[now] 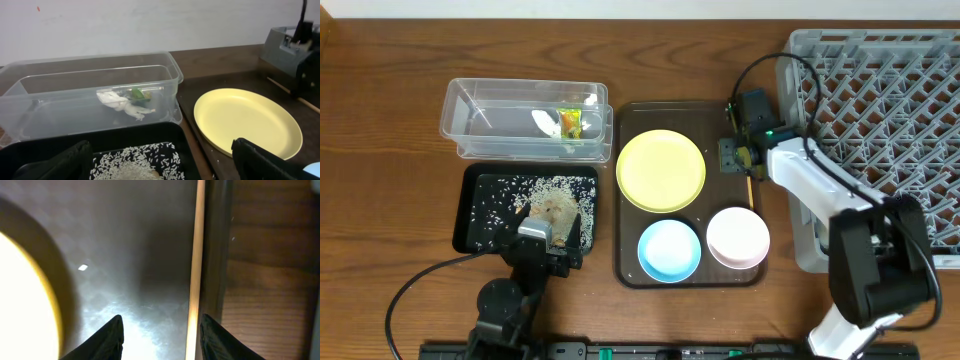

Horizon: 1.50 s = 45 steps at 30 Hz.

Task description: Sort waste into correct bins and load items into the dishwasher rack

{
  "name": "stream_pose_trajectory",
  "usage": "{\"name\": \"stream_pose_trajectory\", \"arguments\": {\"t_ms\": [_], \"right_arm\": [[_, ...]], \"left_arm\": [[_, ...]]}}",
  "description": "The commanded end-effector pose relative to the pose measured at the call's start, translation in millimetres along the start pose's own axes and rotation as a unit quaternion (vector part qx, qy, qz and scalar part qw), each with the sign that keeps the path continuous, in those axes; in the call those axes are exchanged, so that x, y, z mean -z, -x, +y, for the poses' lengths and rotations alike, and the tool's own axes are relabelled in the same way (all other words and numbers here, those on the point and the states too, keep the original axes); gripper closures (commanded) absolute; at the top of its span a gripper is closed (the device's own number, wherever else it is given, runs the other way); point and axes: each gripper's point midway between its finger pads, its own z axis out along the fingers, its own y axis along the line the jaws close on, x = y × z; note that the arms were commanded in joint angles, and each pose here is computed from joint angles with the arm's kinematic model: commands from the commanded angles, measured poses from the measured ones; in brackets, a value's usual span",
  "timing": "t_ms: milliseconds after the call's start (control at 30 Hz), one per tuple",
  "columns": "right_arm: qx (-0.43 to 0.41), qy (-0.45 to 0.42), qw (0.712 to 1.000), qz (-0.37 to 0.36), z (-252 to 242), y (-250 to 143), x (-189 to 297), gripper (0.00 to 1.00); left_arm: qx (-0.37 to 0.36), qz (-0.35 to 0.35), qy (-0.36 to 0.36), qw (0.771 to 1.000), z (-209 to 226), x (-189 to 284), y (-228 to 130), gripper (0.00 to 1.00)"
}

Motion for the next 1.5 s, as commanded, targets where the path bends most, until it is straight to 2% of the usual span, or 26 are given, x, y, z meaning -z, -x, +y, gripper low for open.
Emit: {"name": "stream_pose_trajectory", "arguments": {"t_ms": [0, 133, 200, 267, 367, 533, 700, 833, 1000, 1100, 1233, 1467], "right_arm": [[0.005, -0.029, 0.999, 0.026, -12, -13, -20, 0.56], [0.005, -0.031, 0.998, 0.049, -14, -24, -32, 0.58], [0.005, -0.016, 0.998, 0.057, -9, -28, -35, 0.64], [0.004, 0.003, 0.998, 0.061, -2, -29, -35, 0.75], [0.003, 0.034, 0.998, 0.061, 9, -28, -32, 0.99], [-0.005, 0.065, 0.997, 0.038, 16, -9, -7, 0.99], [-0.023, 0.076, 0.996, -0.032, -2, 30, 56, 0.99], [-0.050, 0.064, 0.991, -0.107, -39, 56, 112, 0.99], [-0.114, -0.024, 0.978, -0.171, -116, 66, 157, 0.99], [-0.116, -0.064, 0.976, -0.171, -148, 63, 159, 0.99], [-0.114, -0.087, 0.980, -0.139, -170, 54, 138, 0.99], [-0.075, -0.062, 0.991, -0.097, -160, 51, 95, 0.98]], "left_arm": [[-0.008, 0.014, 0.010, 1.000, 4, -2, -14, 0.09], [-0.008, 0.014, 0.010, 1.000, 4, -2, -14, 0.09], [-0.008, 0.014, 0.010, 1.000, 4, -2, -14, 0.09], [-0.008, 0.014, 0.010, 1.000, 4, -2, -14, 0.09], [-0.008, 0.014, 0.010, 1.000, 4, -2, -14, 0.09], [-0.008, 0.014, 0.010, 1.000, 4, -2, -14, 0.10], [-0.008, 0.014, 0.010, 1.000, 4, -2, -14, 0.09], [-0.008, 0.014, 0.010, 1.000, 4, -2, -14, 0.09], [-0.008, 0.014, 0.010, 1.000, 4, -2, -14, 0.09], [-0.008, 0.014, 0.010, 1.000, 4, -2, -14, 0.09], [-0.008, 0.014, 0.010, 1.000, 4, -2, -14, 0.09], [-0.008, 0.014, 0.010, 1.000, 4, -2, -14, 0.09]]}}
